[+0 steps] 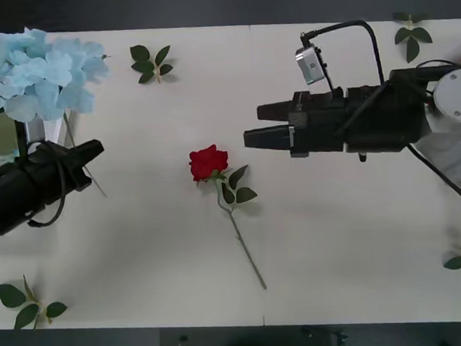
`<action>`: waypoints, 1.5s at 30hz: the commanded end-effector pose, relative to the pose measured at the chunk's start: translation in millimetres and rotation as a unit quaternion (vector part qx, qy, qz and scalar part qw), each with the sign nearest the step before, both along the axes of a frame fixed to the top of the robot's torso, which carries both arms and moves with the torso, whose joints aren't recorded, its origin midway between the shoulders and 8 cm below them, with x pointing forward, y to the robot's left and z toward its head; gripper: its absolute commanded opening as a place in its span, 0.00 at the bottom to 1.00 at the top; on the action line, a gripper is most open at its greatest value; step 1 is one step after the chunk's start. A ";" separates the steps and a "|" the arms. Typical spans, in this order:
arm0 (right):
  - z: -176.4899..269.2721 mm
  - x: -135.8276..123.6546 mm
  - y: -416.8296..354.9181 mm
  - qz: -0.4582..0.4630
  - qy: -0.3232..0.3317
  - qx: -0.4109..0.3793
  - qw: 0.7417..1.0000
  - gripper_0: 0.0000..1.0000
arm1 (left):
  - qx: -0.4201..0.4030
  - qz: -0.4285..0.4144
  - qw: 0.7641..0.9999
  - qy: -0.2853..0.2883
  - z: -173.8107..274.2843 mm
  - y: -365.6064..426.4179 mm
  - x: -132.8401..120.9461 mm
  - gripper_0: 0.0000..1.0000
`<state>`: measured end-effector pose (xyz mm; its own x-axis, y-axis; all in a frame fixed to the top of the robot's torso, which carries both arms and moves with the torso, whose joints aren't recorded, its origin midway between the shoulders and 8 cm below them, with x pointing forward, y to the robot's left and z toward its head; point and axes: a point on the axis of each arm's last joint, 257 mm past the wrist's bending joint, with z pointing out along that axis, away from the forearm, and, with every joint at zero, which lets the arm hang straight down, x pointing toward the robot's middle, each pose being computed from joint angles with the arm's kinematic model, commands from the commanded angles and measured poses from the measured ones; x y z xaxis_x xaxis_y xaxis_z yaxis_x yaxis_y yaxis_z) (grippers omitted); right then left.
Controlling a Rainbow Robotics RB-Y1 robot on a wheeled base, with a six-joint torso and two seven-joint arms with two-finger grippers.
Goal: Put the red flowers into the right box and the blue flowers into the left box
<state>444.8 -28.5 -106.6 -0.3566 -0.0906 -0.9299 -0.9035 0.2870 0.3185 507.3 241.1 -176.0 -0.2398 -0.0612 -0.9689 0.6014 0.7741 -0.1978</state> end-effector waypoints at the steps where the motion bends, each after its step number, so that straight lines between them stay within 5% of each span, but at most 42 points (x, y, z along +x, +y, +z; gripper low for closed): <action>1: 1.2 -4.0 -15.2 0.003 0.036 -0.057 0.998 1.00 | 0.045 0.003 0.999 -0.016 26.8 29.3 30.4 0.00; 9: -42.6 -7.7 -28.9 -0.035 0.155 -0.126 0.979 1.00 | 0.032 0.085 0.994 0.054 50.6 100.1 82.9 0.00; 17: -69.5 17.9 -52.5 -0.113 0.183 -0.191 0.958 1.00 | 0.094 0.204 0.972 0.065 101.9 201.3 117.1 0.00; 23: -54.2 31.7 -81.5 -0.145 0.182 -0.202 0.951 1.00 | 0.093 0.237 0.955 0.153 113.7 240.7 92.4 0.00; 36: 1.2 -5.5 -117.3 -0.015 0.073 -0.141 0.987 1.00 | 0.174 0.320 0.891 0.272 92.9 331.5 12.2 0.02; 38: 3.0 -14.2 -123.2 0.011 0.047 -0.131 0.990 1.00 | 0.181 0.324 0.889 0.269 92.2 335.0 8.4 0.20; 39: 5.5 -18.4 -125.9 0.020 0.034 -0.125 0.991 1.00 | 0.183 0.326 0.889 0.266 91.6 335.4 8.3 0.55; 41: 9.6 -24.1 -130.5 0.032 0.008 -0.119 0.992 1.00 | 0.181 0.327 0.890 0.260 90.4 335.9 9.8 0.91; 42: 10.3 -27.5 -132.2 0.036 -0.003 -0.116 0.993 1.00 | 0.179 0.326 0.892 0.259 90.0 335.0 10.6 1.00; 45: 19.0 -38.2 -133.7 0.046 -0.041 -0.096 0.993 1.00 | 0.173 0.316 0.897 0.256 90.0 328.0 12.3 1.00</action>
